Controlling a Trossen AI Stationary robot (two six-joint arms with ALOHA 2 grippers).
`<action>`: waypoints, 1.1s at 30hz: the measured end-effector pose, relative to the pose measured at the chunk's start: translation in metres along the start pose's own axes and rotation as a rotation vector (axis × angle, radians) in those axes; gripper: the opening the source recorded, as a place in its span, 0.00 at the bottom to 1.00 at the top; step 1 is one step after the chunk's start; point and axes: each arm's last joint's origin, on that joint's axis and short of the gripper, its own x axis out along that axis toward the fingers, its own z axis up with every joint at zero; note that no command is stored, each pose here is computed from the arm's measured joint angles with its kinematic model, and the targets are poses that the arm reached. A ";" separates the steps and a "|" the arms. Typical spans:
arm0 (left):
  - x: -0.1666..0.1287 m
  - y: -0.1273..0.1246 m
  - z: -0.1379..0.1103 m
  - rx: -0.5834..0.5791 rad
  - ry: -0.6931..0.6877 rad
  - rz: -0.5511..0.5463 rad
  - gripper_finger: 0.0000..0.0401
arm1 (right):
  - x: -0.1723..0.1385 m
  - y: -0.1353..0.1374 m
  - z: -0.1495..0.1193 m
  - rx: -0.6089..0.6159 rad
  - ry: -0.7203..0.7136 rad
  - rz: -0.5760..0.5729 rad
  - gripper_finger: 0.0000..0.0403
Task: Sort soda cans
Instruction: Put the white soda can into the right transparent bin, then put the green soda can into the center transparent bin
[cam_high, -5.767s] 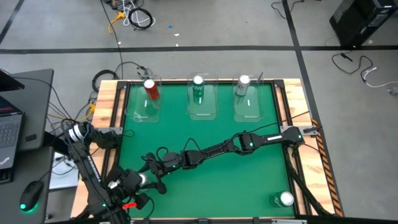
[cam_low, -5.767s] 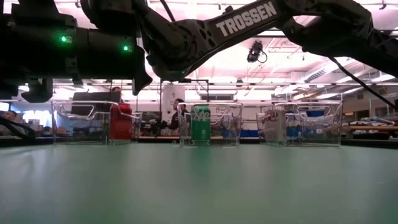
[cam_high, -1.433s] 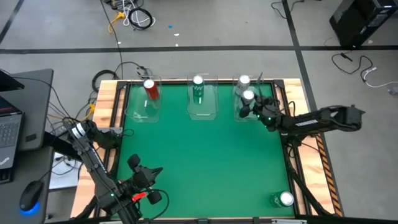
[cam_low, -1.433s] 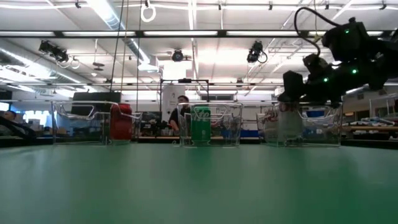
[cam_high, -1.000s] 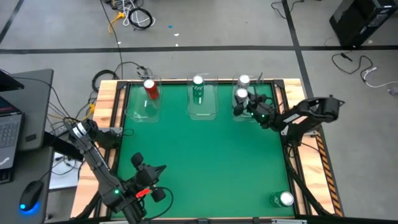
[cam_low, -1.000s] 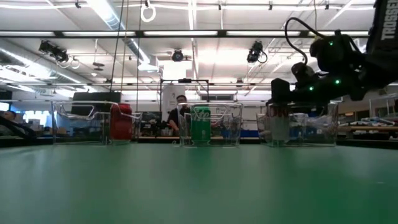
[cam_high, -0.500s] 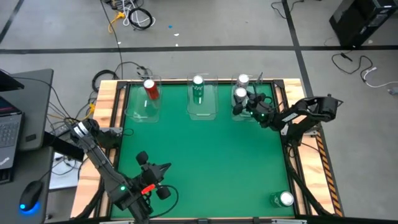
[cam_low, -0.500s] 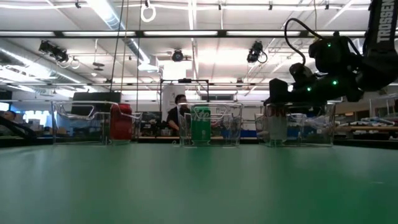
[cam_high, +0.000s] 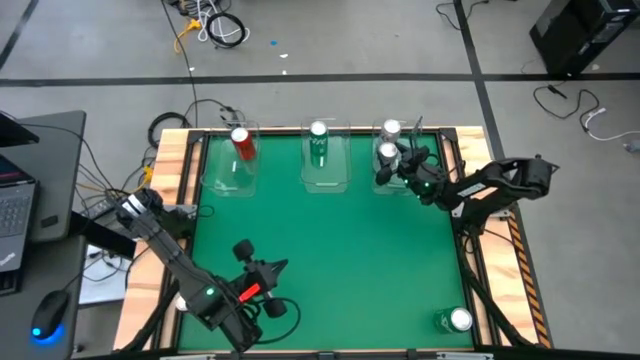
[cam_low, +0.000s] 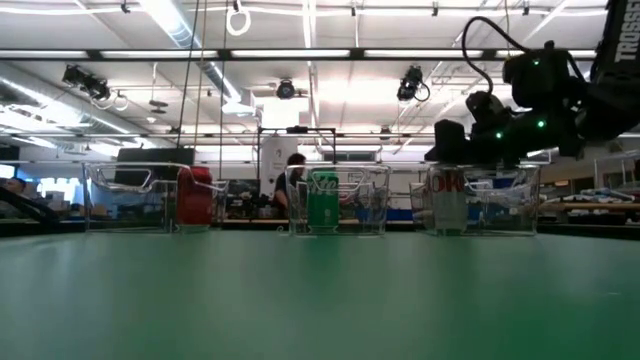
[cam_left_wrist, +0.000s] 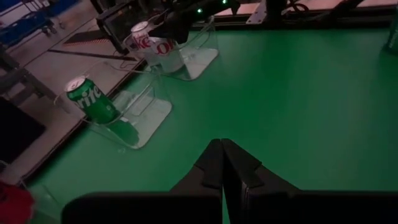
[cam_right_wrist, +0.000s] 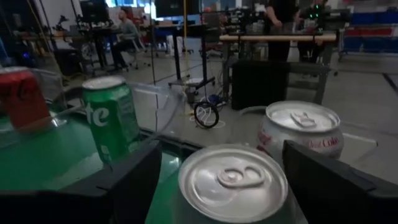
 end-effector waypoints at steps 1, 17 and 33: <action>0.001 0.000 0.001 0.009 0.000 0.001 0.00 | -0.001 0.001 0.002 0.000 -0.007 0.005 0.83; 0.021 -0.012 0.023 0.121 -0.047 -0.062 0.00 | -0.023 0.029 0.060 -0.001 -0.138 0.192 0.79; 0.063 -0.018 0.068 0.288 -0.119 -0.416 0.00 | -0.065 0.090 0.160 -0.199 0.527 0.815 0.45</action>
